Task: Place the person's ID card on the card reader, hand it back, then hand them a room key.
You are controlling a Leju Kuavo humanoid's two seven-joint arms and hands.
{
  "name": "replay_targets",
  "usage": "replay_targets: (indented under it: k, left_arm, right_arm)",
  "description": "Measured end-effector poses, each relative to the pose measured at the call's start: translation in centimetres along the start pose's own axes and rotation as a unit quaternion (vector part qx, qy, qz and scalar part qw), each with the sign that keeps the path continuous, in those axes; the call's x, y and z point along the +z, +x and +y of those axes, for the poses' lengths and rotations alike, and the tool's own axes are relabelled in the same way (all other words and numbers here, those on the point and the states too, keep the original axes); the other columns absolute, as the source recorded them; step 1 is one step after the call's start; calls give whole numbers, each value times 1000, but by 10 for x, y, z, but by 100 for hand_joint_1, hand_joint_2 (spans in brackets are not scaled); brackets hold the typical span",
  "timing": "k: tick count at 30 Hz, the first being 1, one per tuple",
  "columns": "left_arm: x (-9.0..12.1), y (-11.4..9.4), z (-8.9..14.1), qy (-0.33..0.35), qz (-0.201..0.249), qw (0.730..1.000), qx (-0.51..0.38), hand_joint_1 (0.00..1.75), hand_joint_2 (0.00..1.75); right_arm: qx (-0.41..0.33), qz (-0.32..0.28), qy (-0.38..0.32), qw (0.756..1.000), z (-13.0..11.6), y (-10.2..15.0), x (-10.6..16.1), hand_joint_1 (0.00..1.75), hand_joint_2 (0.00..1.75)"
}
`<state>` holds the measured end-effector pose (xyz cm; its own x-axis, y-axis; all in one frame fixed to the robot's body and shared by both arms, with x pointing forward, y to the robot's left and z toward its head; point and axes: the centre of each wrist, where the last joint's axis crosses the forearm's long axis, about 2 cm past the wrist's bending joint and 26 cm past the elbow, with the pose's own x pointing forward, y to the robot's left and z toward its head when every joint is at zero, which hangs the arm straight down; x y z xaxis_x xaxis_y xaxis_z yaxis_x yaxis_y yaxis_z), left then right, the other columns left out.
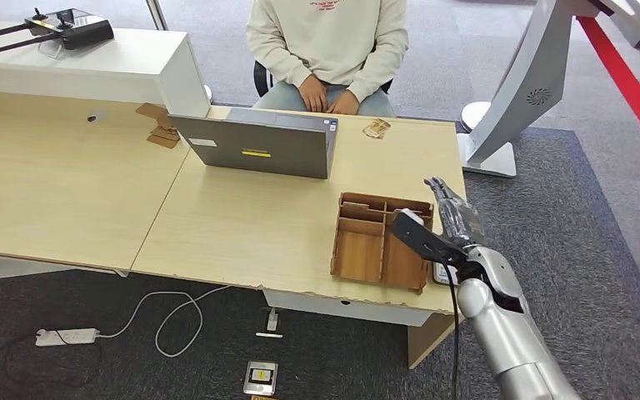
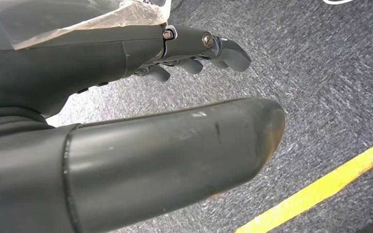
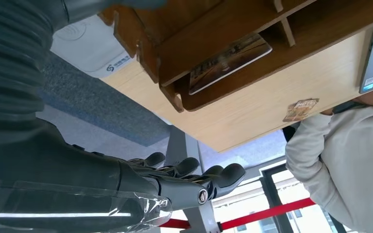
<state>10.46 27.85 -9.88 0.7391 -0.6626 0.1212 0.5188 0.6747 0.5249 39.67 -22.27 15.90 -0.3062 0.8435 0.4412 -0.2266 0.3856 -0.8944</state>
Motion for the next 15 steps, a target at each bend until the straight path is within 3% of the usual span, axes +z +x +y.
replay_targets:
  k: [15]
  left_arm:
    - [0,0,0,-2,2,1000,10,0,0]
  right_arm:
    - [-1,-36,22,999,12,28,-20,0,175]
